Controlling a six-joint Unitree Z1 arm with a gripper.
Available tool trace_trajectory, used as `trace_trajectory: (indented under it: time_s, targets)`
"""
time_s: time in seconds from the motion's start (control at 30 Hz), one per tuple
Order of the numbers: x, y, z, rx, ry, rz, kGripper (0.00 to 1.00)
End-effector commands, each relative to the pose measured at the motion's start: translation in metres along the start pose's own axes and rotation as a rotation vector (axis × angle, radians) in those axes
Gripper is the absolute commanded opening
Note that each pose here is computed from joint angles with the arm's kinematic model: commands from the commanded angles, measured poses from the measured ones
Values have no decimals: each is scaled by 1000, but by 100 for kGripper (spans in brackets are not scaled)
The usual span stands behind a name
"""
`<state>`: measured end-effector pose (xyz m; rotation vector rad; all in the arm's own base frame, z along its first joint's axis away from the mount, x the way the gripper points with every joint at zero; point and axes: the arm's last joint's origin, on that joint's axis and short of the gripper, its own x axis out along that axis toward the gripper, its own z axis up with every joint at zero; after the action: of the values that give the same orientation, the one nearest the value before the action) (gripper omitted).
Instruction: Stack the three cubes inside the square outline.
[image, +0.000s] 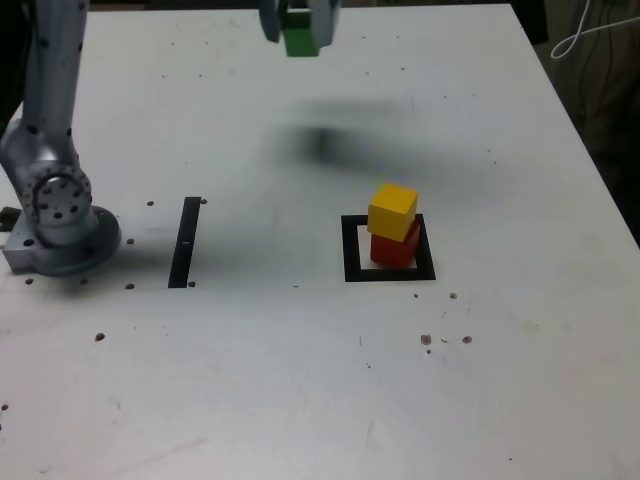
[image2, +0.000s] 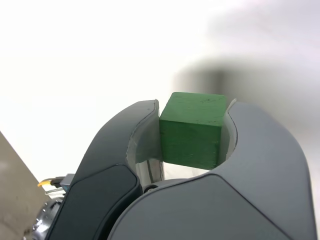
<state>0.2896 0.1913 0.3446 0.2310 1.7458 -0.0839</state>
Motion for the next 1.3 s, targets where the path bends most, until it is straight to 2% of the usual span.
trace_trajectory:
  time_s: [0.0,0.23,0.53,0.87,1.27]
  targets:
    - [-11,-13,3,13,-14,10,17]
    - [-35,-58,25,71,-74,14,17]
    - [-51,-115,49,105,-106,42,17]
    - [-46,-153,79,106,-97,8,17]
    - [-38,-191,95,134,-69,8,17]
